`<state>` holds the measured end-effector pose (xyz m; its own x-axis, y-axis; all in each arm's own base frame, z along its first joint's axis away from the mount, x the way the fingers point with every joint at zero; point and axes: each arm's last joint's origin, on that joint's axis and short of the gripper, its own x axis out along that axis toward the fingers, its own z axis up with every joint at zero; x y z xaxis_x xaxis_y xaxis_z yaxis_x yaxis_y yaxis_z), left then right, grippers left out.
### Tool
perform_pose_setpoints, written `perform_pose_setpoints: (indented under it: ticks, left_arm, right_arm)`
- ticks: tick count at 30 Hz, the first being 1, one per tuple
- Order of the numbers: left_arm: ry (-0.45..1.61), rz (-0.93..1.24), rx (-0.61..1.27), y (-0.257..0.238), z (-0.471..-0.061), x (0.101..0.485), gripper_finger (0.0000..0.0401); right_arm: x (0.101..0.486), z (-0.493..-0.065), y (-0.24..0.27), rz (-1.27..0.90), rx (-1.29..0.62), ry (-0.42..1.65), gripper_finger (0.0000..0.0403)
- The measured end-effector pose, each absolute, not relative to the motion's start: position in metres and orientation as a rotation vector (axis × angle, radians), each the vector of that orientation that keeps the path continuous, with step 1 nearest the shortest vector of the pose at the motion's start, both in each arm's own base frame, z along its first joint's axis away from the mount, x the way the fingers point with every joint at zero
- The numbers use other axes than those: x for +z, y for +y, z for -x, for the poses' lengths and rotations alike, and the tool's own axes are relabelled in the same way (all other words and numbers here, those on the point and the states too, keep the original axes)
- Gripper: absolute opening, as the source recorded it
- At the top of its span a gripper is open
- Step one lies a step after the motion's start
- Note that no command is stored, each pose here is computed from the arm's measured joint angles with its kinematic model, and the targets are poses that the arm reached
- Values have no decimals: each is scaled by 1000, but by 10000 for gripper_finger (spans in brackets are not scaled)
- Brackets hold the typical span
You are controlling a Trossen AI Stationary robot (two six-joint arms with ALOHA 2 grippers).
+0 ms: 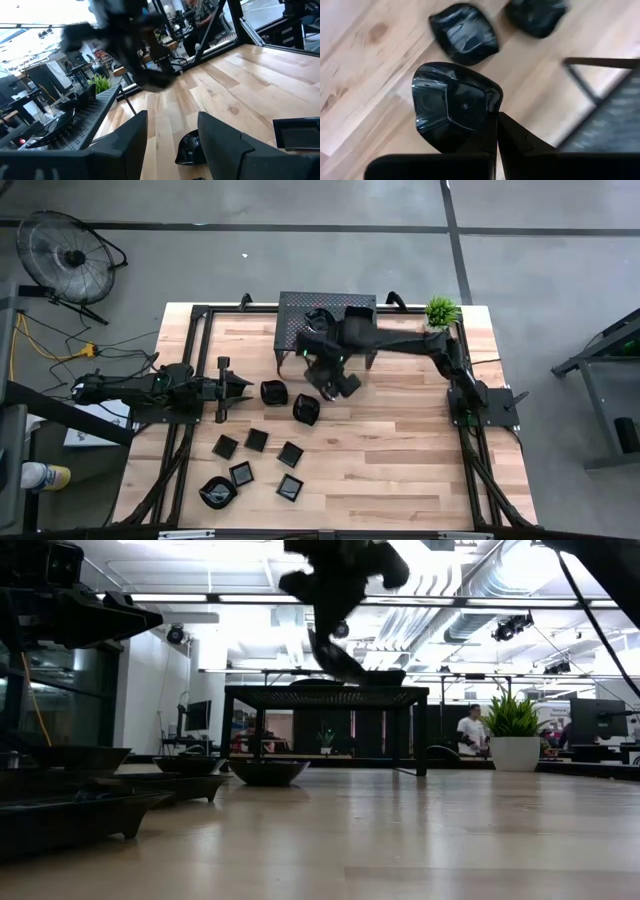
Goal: Pick & Place Mini shaped plates
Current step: Stack the black leaf shaped plate on top of the black leaf shaped plate on the shelf
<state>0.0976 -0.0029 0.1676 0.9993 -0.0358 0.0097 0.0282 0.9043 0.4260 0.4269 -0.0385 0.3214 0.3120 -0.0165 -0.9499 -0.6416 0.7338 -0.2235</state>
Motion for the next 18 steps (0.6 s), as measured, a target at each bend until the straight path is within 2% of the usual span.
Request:
perform_pose_setpoints:
  ticks: [3,9,18]
  left_arm:
    - [-17,-440,-33,-3,-98,168,170]
    - [-17,-440,-33,-3,-98,168,170]
    - [-17,-440,-33,-3,-98,168,170]
  right_arm:
    - [349,-422,-57,672,438,1101,0]
    - [371,-414,-100,701,322,961,0]
    - [380,-413,-143,126,-243,890,0]
